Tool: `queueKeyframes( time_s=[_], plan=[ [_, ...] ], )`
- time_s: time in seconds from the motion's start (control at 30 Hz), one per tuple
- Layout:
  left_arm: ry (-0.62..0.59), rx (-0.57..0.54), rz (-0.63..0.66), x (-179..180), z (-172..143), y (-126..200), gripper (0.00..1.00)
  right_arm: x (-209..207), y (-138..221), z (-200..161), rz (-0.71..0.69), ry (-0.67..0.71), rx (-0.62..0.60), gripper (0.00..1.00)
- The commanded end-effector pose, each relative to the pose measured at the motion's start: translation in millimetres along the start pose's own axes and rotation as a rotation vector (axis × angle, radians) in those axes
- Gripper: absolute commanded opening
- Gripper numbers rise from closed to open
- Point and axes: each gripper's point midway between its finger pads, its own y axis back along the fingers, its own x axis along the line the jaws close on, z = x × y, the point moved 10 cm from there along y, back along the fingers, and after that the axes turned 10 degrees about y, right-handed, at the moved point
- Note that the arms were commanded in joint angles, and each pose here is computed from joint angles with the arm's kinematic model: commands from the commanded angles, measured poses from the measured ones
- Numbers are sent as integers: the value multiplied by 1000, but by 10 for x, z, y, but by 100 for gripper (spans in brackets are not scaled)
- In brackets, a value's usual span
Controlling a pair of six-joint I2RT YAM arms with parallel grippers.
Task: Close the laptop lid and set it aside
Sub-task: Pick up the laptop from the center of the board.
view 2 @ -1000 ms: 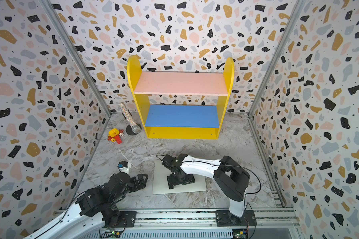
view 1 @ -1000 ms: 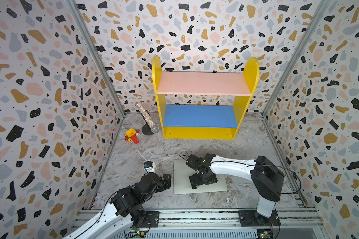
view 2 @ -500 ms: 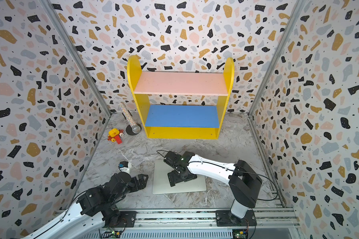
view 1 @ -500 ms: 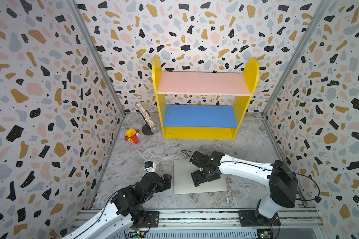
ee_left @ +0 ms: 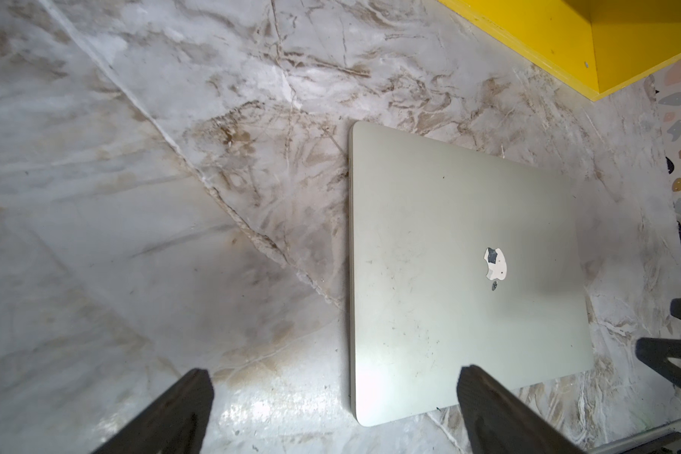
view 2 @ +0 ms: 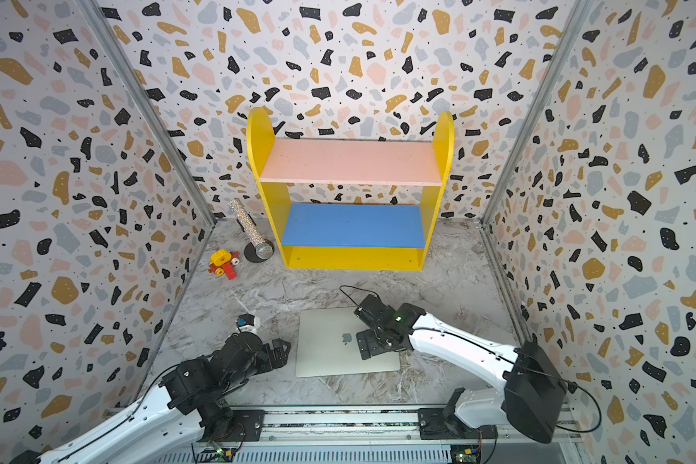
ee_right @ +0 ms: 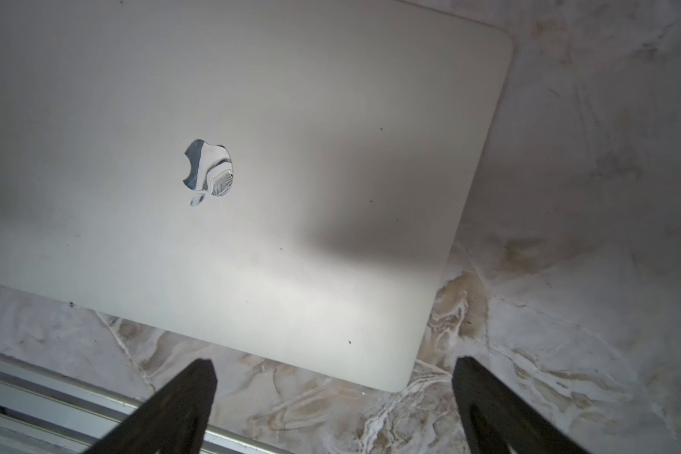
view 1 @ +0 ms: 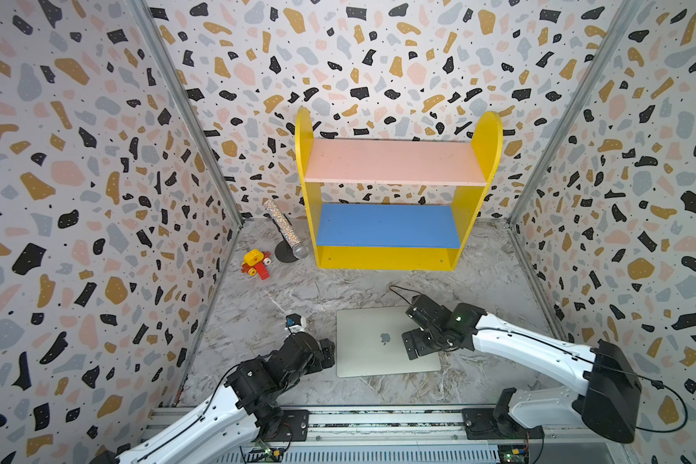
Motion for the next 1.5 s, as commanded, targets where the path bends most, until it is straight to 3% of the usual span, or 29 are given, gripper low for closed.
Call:
queueKeyframes(
  time_s=[0.0, 0.43, 0.63, 0.8, 0.97, 1.47],
  plan=[
    [38, 18, -27, -9, -38, -64, 100, -154, 70, -51, -38, -41, -127, 99],
    [-5, 198, 10, -85, -185, -334, 98, -525, -97, -404, 77, -270, -171, 99],
    [-14, 279, -24, -147, -246, -473, 95, -631, -233, -532, 99, -361, -119, 99],
    [7, 317, -66, -135, -272, -556, 95, -664, -317, -577, 169, -403, -102, 95],
    [37, 333, -70, -69, -277, -622, 94, -705, -417, -614, 276, -472, -97, 99],
    [115, 361, -149, 35, -256, -741, 74, -819, -705, -677, 553, -610, -116, 88]
  ],
)
